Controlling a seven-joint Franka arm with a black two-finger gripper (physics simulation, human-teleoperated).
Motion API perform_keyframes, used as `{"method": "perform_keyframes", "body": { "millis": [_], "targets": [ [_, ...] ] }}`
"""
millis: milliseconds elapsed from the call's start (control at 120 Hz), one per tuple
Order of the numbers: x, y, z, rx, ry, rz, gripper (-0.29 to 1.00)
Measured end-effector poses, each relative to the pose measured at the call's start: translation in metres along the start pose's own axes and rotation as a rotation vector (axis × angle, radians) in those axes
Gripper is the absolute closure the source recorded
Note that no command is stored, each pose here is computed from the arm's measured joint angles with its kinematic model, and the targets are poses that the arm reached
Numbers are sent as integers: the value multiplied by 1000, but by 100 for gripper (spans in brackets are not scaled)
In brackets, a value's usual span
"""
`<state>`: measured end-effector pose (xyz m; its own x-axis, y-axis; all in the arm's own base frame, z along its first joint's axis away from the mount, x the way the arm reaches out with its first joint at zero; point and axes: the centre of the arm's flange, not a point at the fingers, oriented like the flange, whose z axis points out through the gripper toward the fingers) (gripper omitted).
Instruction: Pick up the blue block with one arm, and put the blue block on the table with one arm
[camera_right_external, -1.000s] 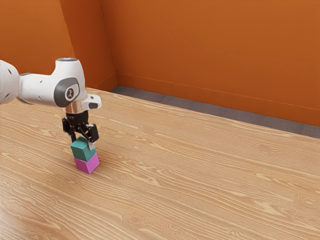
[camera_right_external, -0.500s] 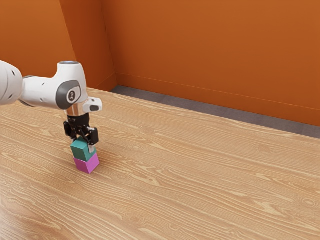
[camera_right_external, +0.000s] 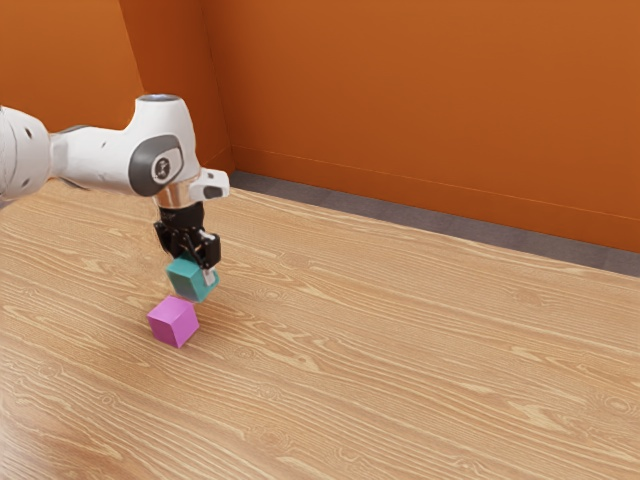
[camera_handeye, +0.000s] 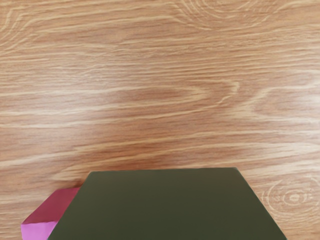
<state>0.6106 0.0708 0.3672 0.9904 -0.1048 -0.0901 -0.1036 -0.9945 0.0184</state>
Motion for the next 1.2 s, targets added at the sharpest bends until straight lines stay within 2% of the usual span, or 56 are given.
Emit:
{"method": "perform_keyframes", "body": {
  "millis": [208, 417, 733, 900, 1200],
  "targets": [
    [12, 51, 13, -20, -28, 73, 33],
    [25, 65, 30, -27, -49, 94, 31],
    [27, 65, 38, -42, -60, 95, 9],
    [24, 60, -14, -25, 21, 87, 4],
    [17, 60, -42, -18, 41, 88, 1]
  ]
}}
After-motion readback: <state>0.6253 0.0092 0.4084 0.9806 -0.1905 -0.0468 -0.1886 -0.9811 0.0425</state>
